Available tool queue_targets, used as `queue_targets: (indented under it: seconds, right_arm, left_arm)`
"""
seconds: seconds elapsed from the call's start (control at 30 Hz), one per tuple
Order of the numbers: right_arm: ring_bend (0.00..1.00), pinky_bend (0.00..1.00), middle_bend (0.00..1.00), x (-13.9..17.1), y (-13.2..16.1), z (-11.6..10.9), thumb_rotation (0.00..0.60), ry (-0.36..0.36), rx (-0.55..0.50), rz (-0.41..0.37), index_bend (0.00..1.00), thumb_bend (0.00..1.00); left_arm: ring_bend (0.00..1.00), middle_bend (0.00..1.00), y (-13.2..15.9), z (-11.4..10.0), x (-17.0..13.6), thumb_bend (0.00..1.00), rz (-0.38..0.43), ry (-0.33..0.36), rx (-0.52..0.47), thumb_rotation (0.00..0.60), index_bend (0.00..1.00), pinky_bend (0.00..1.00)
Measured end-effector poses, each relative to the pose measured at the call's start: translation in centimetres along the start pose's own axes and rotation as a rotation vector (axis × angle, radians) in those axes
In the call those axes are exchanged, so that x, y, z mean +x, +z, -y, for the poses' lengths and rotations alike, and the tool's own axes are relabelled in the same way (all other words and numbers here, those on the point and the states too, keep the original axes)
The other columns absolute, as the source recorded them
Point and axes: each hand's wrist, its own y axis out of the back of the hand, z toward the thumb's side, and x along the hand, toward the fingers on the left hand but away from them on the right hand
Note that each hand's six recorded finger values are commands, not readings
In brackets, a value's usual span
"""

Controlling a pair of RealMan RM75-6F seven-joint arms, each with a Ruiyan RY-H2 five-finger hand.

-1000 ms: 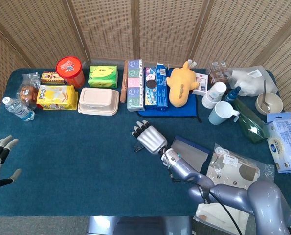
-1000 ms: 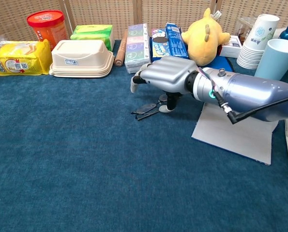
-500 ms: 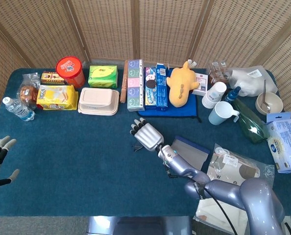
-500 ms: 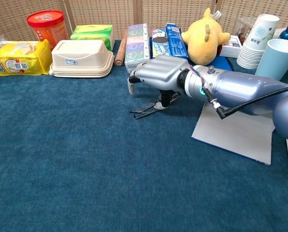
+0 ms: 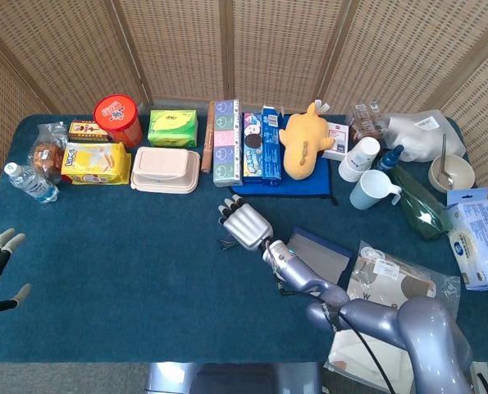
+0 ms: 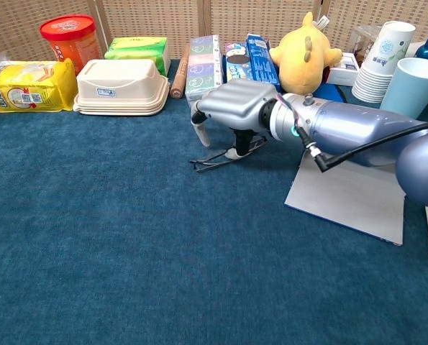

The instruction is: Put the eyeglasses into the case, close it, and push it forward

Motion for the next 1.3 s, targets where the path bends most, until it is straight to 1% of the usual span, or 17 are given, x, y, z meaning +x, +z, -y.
queue_targets:
  seconds: [0.63, 0.97, 1.3]
  right_arm:
    - [0.18, 0.20, 0.22, -0.18, -0.68, -0.13, 0.600, 0.000, -0.013, 0.026, 0.51, 0.28]
    - [0.20, 0.21, 0.24, -0.16, -0.70, 0.10, 0.600, 0.006, -0.018, 0.032, 0.57, 0.24]
    - [0.21, 0.21, 0.24, -0.23, -0.73, 0.11, 0.600, 0.000, -0.029, 0.039, 0.57, 0.28]
  left_arm:
    - [0.00, 0.00, -0.21, 0.04, -0.10, 0.28, 0.001, 0.004, -0.006, 0.600, 0.04, 0.00]
    - [0.00, 0.00, -0.19, 0.04, -0.18, 0.28, 0.004, 0.005, -0.007, 0.600, 0.04, 0.00]
    - [0.00, 0.00, -0.21, 0.09, -0.20, 0.28, 0.003, 0.003, -0.007, 0.599, 0.03, 0.00]
